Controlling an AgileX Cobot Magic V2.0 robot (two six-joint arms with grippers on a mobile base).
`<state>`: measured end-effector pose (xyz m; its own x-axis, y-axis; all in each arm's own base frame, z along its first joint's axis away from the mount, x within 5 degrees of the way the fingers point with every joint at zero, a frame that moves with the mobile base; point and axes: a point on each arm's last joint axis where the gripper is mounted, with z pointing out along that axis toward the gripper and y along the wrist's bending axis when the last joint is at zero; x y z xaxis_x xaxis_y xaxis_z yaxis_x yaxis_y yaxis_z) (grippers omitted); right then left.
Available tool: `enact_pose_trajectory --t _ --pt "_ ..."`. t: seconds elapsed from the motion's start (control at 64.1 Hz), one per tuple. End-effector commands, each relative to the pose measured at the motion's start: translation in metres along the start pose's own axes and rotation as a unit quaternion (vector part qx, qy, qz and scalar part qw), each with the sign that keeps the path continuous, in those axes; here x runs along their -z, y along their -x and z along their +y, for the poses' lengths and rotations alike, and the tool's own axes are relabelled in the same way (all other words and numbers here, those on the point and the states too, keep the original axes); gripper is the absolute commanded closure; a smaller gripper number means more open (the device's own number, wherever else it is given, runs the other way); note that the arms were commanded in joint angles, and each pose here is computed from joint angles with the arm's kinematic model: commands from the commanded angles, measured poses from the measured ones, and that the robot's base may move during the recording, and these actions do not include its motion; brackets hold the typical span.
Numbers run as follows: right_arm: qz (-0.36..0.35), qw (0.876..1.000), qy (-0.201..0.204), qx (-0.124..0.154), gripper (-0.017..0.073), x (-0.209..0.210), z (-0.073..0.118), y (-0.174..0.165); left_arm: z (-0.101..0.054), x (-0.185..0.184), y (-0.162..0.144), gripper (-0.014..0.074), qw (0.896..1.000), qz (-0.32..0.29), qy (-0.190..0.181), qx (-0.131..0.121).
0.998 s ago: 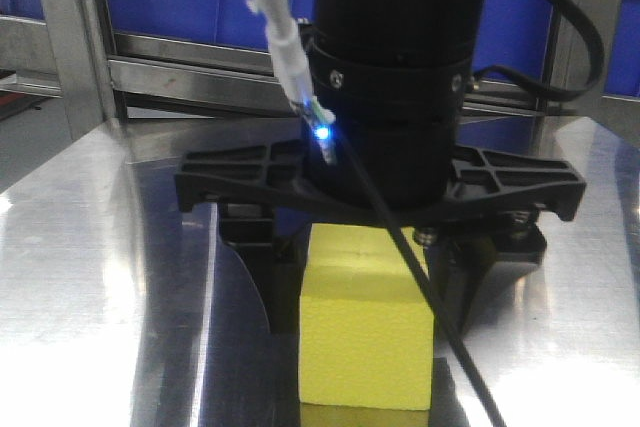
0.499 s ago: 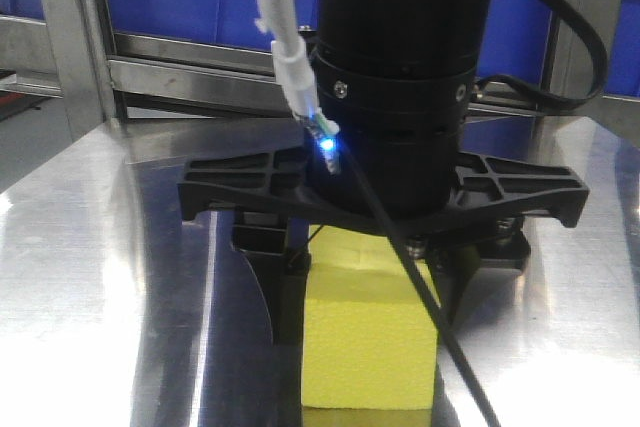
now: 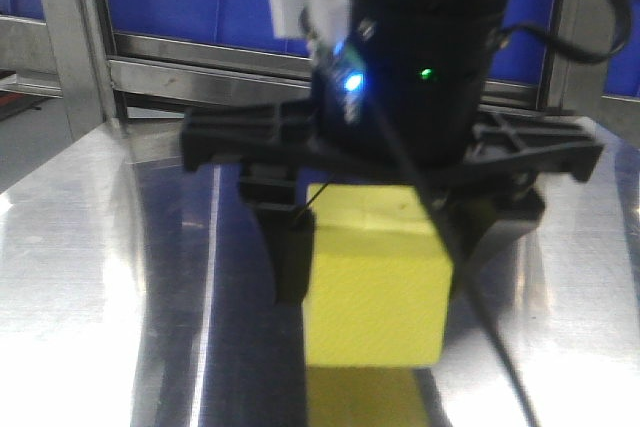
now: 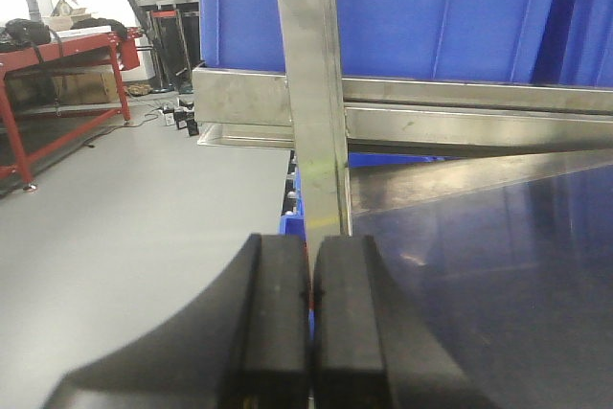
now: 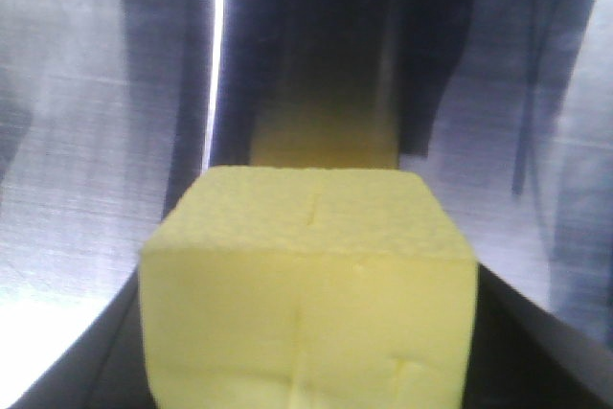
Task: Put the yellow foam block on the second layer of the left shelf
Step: 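Lift the yellow foam block off the table with the right gripper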
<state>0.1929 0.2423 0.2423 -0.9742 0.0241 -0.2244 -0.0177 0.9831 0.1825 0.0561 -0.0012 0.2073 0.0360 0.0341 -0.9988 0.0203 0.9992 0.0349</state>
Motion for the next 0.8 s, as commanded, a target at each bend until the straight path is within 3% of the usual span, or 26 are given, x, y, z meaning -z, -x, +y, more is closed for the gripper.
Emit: enact_pose_trajectory --t 0.0,0.125,0.468,0.577,0.78 --pt "-0.042 0.999 0.028 0.013 0.0108 0.028 -0.011 0.01 0.0 0.001 0.0 0.047 0.999 -0.038 -0.002 0.005" --pt "-0.056 0.998 0.025 0.019 0.0108 0.036 -0.037 0.013 0.0 0.001 0.0 0.047 0.999 -0.038 -0.002 0.005" --pt "-0.121 0.992 0.037 -0.02 0.0108 0.061 -0.126 0.01 0.0 0.001 0.0 0.047 0.999 -0.038 -0.002 0.005" --pt "-0.146 0.989 0.027 -0.006 0.0108 0.069 -0.151 0.005 0.0 0.001 0.0 0.047 0.999 -0.038 -0.002 0.005" --pt "-0.221 0.974 0.01 0.052 0.0108 0.086 -0.183 -0.001 0.0 0.001 0.0 0.047 0.999 -0.038 -0.002 0.005"
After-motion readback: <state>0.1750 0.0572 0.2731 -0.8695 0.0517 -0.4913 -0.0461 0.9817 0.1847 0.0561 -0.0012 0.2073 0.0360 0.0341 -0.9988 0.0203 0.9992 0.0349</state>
